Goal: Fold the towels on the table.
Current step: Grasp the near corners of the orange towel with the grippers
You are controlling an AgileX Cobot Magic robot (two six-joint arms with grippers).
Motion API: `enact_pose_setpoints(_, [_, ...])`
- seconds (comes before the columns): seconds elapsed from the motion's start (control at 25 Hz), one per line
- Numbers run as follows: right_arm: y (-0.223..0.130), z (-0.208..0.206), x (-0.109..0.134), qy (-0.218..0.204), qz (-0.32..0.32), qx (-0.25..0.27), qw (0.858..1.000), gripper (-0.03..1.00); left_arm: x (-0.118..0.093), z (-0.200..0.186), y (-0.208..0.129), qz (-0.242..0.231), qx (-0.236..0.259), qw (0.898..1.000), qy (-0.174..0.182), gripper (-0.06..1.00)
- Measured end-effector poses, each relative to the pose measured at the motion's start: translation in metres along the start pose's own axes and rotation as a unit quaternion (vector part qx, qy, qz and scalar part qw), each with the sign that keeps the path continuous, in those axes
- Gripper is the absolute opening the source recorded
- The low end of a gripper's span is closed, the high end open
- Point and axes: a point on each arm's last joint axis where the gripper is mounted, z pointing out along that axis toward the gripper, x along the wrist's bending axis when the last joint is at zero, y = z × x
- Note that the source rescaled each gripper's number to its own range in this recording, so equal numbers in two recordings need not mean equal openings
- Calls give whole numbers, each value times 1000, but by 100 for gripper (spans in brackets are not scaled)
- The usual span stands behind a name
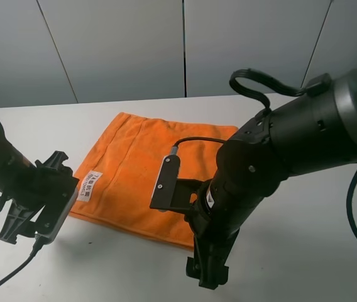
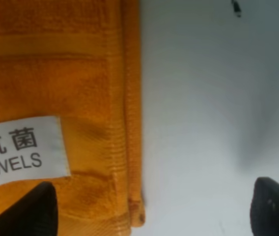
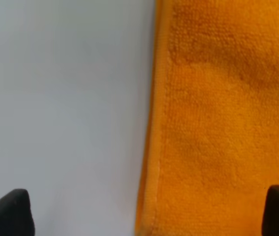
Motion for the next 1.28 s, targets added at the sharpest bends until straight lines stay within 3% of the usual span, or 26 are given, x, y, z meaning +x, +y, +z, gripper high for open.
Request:
enact_pose_setpoints(0.28, [-3,12,-4,-14,0,26,1000,100,-2,12,0,-2,1,1000,-15,100])
enact_pose_setpoints(1.28, [-2,23,-5,-13,8,33,999,100,-1,26,-1,-5,2,999,-39,100])
